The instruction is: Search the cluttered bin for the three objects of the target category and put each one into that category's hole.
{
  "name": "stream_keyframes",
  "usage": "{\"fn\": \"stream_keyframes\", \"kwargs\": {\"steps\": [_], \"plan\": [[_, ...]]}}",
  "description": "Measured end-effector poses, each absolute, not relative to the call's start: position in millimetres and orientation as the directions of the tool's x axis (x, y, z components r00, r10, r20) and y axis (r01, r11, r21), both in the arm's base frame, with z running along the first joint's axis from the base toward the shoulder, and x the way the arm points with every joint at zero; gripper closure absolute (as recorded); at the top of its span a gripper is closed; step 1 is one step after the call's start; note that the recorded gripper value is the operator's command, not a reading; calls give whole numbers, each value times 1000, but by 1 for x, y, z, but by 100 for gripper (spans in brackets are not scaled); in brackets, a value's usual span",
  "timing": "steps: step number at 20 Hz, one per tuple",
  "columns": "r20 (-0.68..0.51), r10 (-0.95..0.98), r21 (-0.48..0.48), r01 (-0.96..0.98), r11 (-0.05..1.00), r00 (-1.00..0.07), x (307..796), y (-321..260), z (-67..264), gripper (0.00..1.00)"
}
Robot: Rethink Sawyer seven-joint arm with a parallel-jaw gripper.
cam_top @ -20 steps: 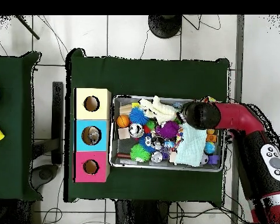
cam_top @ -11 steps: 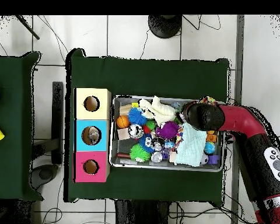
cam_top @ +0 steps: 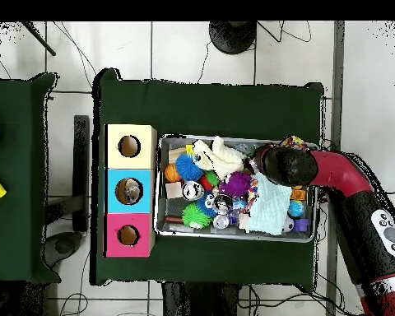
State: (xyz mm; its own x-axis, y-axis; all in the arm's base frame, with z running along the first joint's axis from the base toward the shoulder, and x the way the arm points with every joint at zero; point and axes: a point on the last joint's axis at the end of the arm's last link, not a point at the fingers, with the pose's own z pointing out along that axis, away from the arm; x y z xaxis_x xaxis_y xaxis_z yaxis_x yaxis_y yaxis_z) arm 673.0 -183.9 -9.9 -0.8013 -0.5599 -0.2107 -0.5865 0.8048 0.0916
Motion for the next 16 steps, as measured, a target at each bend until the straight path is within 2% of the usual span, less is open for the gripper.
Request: {"fn": "stream_keyframes", "kwargs": {"steps": [16], "plan": [[-254,-559,122,-600,791,-789,675,-167,-5,0]]}}
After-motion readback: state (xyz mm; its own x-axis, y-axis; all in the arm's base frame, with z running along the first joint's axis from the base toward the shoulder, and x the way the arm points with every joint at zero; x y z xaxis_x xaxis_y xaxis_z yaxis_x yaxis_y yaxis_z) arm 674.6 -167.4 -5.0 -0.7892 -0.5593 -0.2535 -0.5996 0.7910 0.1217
